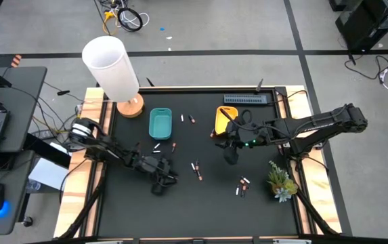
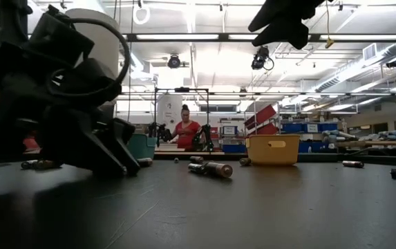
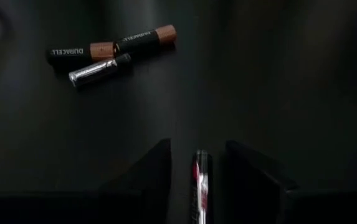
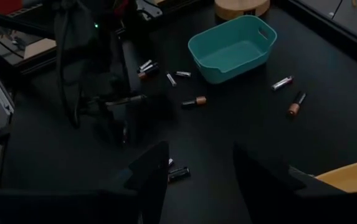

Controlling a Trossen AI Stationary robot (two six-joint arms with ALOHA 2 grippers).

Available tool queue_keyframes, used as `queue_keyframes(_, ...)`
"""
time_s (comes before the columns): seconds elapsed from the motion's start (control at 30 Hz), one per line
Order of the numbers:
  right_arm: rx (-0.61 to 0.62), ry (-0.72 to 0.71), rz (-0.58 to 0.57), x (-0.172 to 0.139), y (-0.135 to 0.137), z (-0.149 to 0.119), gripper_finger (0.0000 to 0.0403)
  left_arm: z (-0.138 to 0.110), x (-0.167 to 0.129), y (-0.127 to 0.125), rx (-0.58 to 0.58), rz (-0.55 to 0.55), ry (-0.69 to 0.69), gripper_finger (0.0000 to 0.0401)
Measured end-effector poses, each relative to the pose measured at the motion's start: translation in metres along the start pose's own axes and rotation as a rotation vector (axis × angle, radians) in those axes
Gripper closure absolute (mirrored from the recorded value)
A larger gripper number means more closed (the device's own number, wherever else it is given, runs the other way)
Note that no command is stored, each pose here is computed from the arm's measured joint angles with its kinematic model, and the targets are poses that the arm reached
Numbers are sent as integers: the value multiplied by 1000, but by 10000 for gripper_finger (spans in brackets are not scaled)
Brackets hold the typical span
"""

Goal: Sort batteries
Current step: Put the silver battery into the blue bin

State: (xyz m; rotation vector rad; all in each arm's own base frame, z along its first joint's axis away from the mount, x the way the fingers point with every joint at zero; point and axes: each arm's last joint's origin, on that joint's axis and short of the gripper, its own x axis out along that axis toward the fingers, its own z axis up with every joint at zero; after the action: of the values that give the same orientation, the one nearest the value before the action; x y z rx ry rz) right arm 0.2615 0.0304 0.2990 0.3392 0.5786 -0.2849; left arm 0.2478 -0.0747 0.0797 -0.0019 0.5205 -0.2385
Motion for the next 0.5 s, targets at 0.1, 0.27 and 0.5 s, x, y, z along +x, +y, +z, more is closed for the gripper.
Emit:
queue_keyframes(0.1,-3,6,10,0,0,0,215,-3,3,0,-11,-2,6,273)
queue_keyframes(0.27,-21,9,15,0,0,0,215,-8,6,0,-13,-12,33,364)
queue_keyframes(0.5,-25,15,23,0,1,-1,215,-10,7,1,23,-3,25,364)
